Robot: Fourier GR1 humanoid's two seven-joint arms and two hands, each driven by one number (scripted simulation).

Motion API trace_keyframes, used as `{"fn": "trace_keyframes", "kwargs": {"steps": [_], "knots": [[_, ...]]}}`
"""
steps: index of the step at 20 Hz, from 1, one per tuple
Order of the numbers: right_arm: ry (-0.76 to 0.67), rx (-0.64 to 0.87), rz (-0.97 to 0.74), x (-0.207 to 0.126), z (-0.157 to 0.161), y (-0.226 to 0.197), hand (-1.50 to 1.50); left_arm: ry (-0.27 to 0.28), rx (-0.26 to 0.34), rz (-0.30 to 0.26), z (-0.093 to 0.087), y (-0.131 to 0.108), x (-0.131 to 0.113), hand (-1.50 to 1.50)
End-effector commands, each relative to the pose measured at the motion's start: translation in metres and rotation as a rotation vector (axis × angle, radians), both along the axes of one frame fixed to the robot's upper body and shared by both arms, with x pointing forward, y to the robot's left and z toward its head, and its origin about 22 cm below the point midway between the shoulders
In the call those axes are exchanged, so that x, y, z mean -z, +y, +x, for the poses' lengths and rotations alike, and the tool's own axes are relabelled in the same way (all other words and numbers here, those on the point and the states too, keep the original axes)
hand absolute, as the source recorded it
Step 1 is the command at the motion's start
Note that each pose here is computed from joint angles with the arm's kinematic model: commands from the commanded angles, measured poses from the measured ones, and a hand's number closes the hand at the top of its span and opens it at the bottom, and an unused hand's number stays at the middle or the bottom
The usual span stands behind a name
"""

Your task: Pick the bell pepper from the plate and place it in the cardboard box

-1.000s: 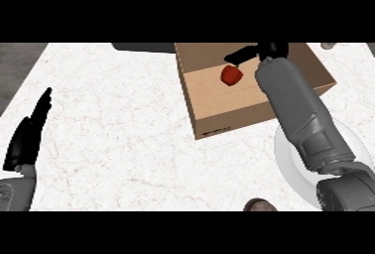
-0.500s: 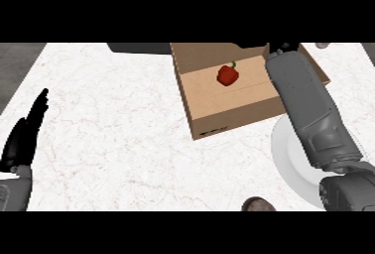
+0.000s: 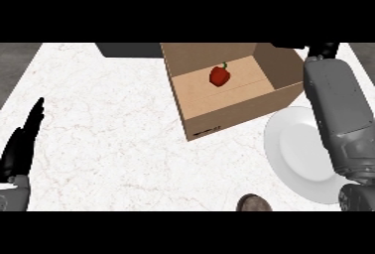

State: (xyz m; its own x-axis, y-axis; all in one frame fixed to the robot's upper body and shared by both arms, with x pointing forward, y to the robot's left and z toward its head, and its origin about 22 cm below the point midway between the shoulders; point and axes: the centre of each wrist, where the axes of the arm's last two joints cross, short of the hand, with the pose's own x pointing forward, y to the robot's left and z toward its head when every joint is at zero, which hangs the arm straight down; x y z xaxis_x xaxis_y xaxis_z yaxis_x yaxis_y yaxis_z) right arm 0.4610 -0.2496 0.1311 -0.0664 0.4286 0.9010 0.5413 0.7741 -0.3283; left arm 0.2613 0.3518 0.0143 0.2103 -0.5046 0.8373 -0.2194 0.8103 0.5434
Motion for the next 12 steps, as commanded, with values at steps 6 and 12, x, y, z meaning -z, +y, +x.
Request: {"fn": "trace_keyframes", "kwargs": {"steps": [6, 12], "knots": [[0.020, 0.051, -0.010, 0.018, -0.054, -0.101, -1.50, 0.014, -0.047, -0.003, -0.005, 0.019, 0.008, 0.00], [0.066, -0.011, -0.048, 0.006, -0.110, -0.153, -1.50, 0.015, -0.048, -0.004, -0.016, 0.007, 0.007, 0.00]]}}
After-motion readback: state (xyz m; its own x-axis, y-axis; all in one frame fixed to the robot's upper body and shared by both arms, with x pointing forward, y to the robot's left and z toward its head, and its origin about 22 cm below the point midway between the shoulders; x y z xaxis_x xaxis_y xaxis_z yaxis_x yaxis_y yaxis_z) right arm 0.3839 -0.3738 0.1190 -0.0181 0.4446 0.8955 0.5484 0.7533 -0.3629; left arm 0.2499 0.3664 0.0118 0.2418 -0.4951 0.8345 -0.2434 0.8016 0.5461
